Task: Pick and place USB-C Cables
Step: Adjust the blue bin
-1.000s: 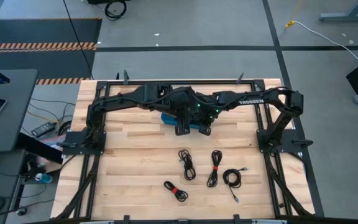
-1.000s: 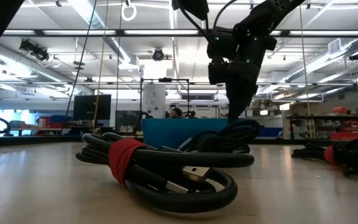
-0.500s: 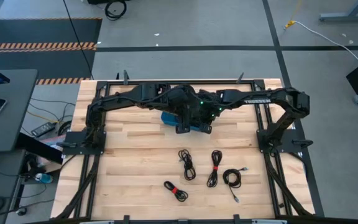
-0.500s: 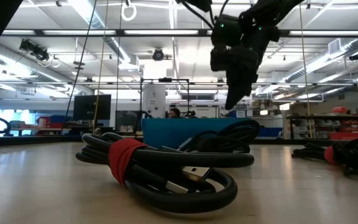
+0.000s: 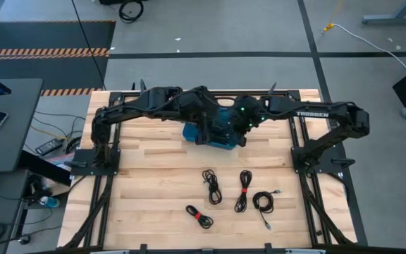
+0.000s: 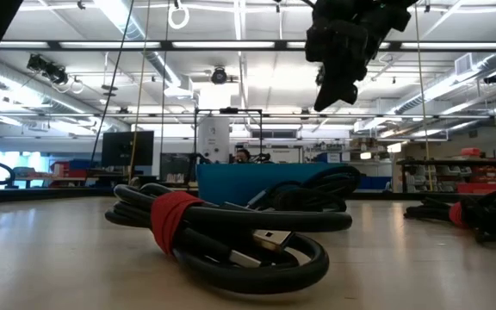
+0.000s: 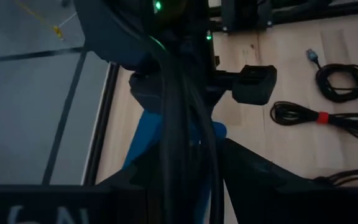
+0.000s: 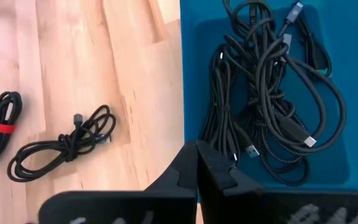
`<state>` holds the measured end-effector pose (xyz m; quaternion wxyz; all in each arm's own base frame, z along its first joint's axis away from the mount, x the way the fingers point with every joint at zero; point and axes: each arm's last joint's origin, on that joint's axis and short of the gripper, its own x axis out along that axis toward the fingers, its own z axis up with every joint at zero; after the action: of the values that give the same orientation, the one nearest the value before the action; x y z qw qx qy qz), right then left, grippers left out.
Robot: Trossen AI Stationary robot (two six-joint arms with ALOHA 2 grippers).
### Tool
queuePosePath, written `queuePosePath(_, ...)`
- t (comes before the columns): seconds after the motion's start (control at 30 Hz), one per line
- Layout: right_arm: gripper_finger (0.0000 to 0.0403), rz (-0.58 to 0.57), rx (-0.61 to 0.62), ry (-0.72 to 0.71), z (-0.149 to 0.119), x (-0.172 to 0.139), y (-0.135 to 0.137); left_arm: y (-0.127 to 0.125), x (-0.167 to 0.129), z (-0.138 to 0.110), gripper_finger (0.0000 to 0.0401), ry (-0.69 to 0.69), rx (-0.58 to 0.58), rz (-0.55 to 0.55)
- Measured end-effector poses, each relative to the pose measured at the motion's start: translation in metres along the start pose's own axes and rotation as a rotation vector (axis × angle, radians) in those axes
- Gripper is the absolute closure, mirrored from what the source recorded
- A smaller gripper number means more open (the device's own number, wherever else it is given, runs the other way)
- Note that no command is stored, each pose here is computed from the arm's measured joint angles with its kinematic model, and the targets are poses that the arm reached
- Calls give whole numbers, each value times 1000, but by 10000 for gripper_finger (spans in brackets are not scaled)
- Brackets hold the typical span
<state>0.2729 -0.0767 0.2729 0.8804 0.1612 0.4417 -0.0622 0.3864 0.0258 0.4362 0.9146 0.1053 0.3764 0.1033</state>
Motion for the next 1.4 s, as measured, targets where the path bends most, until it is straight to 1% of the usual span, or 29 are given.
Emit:
queuePosePath(0.27,403,-10,-4,46,-2,10,-3,6,-14,4,251,-64,30,15)
queuePosePath(0.43,403,-18,-5,60,-2,12,-5,11,-36,3,251,-106,20,24)
queuePosePath(0.67,403,-35,2,58,-3,9,-10,21,-78,-1,251,-182,3,40)
queuePosePath(0.77,403,-40,5,64,-3,9,-12,26,-95,-4,251,-192,8,103)
queuePosePath(0.93,403,-50,-4,40,-1,9,-13,37,-113,-15,251,-128,-14,300)
queuePosePath(1.0,403,-56,-6,28,0,9,-13,42,-117,-21,251,-86,-37,340)
queuePosePath(1.2,403,-57,-4,16,3,14,-14,53,-121,-35,251,1,-117,363)
queuePosePath(1.27,403,-65,-4,38,3,23,-16,54,-120,-39,251,35,-127,365)
queuePosePath(1.4,403,-67,-1,102,1,50,-21,55,-120,-41,251,57,-135,364)
